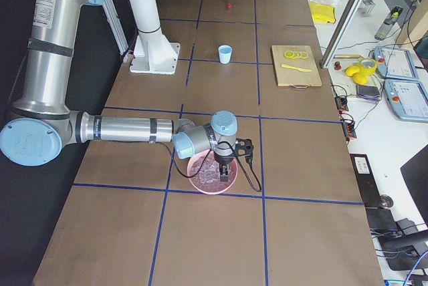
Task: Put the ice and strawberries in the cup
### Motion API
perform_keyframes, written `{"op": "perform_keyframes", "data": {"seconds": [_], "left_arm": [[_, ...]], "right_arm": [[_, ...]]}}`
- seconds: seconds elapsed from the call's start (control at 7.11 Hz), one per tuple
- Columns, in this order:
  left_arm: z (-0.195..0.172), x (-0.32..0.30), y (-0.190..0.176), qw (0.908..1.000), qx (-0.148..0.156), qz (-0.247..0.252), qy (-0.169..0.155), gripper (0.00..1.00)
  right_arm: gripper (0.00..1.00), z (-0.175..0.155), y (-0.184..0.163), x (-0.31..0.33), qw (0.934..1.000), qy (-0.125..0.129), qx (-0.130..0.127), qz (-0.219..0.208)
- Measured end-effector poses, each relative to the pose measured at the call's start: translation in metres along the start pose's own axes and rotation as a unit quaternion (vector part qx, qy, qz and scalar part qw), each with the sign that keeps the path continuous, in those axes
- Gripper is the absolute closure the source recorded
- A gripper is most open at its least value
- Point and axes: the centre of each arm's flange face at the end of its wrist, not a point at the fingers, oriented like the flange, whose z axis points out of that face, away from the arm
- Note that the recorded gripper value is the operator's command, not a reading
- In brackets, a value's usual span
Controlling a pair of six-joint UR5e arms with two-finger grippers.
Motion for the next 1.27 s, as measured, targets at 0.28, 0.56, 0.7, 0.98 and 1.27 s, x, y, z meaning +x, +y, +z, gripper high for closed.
{"op": "perform_keyframes", "data": {"seconds": [0.28,0.56,0.7,0.98,1.27], "left_arm": [[-0.001,0.001,0.0,1.0,0.001,0.0,0.0,0.0],[-0.002,0.001,0.0,1.0,0.002,0.001,0.0,0.0],[-0.002,0.002,0.001,1.0,0.003,-0.001,0.004,0.0],[0.001,0.003,0.004,0.9995,0.005,-0.007,0.03,0.0],[0.002,0.003,0.005,0.9992,0.005,-0.01,0.038,0.0]], "right_arm": [[0.29,0.006,0.002,-0.003,1.0,0.0,-0.007,-0.002],[0.6,0.011,0.003,-0.004,0.9999,0.002,-0.012,-0.004],[0.84,0.013,0.004,-0.003,0.9999,0.003,-0.014,-0.004],[1.0,0.013,0.005,-0.002,0.9999,0.001,-0.01,-0.009],[1.0,0.011,0.007,-0.003,0.9997,-0.007,0.003,-0.023]]}}
